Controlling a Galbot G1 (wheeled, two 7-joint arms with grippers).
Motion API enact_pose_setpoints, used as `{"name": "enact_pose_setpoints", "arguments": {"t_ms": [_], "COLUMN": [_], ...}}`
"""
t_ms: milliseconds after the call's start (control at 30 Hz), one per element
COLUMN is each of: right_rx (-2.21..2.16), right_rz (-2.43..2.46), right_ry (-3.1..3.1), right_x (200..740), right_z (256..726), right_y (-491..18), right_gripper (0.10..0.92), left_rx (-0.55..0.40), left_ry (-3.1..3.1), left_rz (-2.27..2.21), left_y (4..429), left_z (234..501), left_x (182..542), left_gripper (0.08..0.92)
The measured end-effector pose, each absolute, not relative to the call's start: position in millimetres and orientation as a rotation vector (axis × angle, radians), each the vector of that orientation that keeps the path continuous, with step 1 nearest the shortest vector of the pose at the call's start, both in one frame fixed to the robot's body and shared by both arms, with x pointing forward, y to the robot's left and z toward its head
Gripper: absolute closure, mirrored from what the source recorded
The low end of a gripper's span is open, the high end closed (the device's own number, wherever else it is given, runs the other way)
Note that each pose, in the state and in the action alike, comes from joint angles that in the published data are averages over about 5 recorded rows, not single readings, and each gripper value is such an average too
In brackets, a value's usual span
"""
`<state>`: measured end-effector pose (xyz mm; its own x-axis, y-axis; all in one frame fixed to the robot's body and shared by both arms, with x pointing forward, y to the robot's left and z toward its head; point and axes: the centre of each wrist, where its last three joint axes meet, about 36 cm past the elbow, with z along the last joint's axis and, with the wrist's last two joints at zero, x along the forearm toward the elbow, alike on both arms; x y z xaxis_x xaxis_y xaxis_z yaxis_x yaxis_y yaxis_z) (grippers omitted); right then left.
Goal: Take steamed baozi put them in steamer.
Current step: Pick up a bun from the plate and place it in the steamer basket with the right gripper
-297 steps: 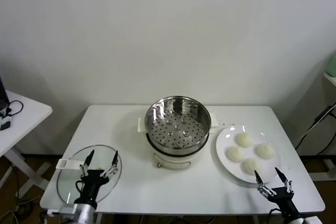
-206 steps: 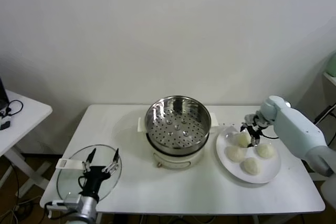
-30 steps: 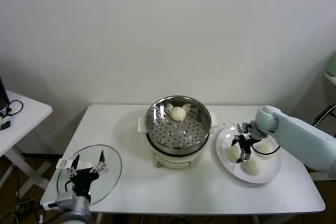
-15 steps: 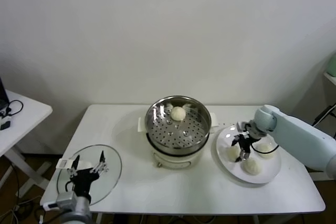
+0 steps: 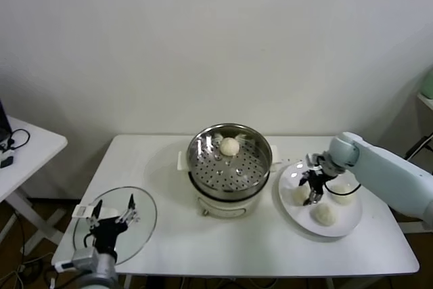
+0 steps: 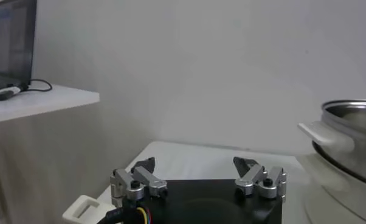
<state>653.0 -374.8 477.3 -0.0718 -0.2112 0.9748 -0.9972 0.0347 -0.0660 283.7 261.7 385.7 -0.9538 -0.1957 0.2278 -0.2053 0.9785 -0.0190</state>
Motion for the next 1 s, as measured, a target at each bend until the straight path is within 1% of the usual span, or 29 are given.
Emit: {"name": "enact_pose_setpoints", "arguments": {"t_ms": [167,367,567,667,833,1000], "right_rx": [1.309,1.331,1.356,1.376,1.413,1.448], "right_rz": [1.154,1.187,1.218,1.226,1.237,1.241], "right_ry": [-1.469,-1.520,-1.568,-1.587,-1.601,-1.603], "right_x": [664,680,691,694,697,701], "right_z": [517,582,652,678,704,709], "right_y": [-375,-365,-345,-329,-295,-252], "right_gripper": [0.318,0.318,0.318,0.318,0.318,0.318], "left_rx": [0.295,0.283,0.258,0.246,0.231,0.213], "left_ry": [-2.904,-2.909,-2.927,-2.936,-2.945,-2.957], "left_rz": [0.069,0.075,0.077,0.076,0.077,0.070], "left_y": [261,259,257,256,255,254], "left_z": [389,391,396,399,401,402], "left_x": [284,284,285,286,285,283], "left_gripper": [0.177,0.177,0.177,0.177,0.177,0.177]}}
